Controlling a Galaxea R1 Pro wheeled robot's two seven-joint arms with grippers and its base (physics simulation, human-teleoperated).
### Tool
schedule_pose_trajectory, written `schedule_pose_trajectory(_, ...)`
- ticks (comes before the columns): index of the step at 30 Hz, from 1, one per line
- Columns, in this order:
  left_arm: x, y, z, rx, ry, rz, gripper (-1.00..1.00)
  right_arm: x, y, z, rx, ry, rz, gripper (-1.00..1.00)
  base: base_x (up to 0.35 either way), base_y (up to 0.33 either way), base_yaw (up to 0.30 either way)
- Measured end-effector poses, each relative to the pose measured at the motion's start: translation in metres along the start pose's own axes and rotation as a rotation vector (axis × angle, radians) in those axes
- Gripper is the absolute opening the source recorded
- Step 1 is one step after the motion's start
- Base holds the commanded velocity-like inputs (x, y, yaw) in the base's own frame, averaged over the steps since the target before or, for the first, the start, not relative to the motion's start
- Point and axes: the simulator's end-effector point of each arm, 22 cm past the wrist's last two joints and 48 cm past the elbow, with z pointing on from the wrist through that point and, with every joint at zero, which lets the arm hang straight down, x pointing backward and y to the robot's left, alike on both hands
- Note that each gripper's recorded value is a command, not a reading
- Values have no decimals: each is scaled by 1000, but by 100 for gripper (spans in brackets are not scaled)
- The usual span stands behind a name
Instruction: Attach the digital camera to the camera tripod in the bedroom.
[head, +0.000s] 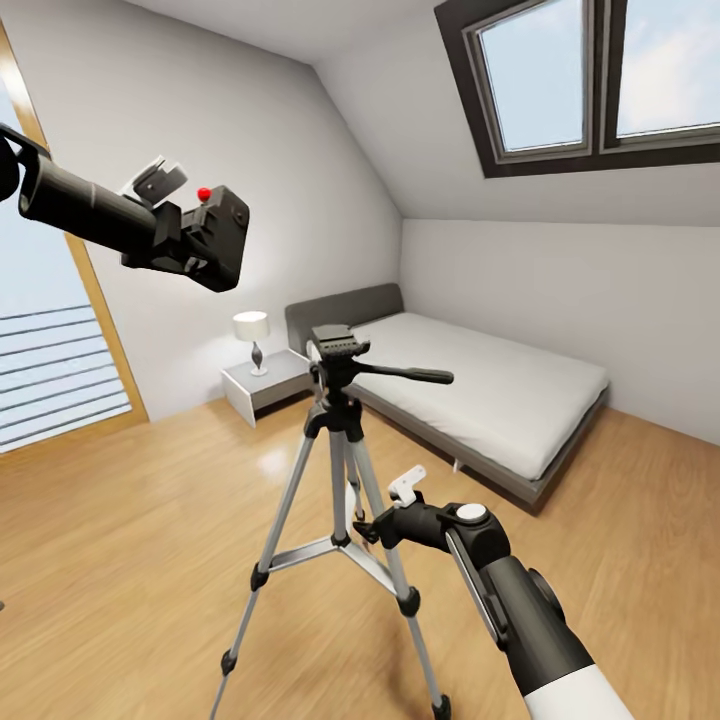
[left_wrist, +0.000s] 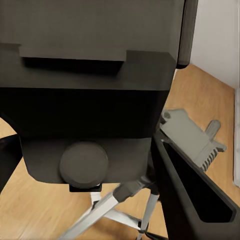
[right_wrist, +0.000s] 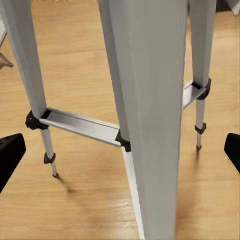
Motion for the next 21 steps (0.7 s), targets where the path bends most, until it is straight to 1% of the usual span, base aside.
schedule_pose_trajectory(5, 1, -3, 0, 4, 2, 9, -100, -2, -1, 2, 1, -21, -14, 100, 41, 0, 0)
schedule_pose_trajectory(13, 1, -4, 1, 5, 3, 12, -100, 15, -1, 10, -8, 11, -4, 100, 9, 0, 0)
schedule_pose_trajectory(21, 2, -6, 2, 7, 4, 13, -100, 21, 1, 13, -14, 21, -9, 100, 1, 0, 0)
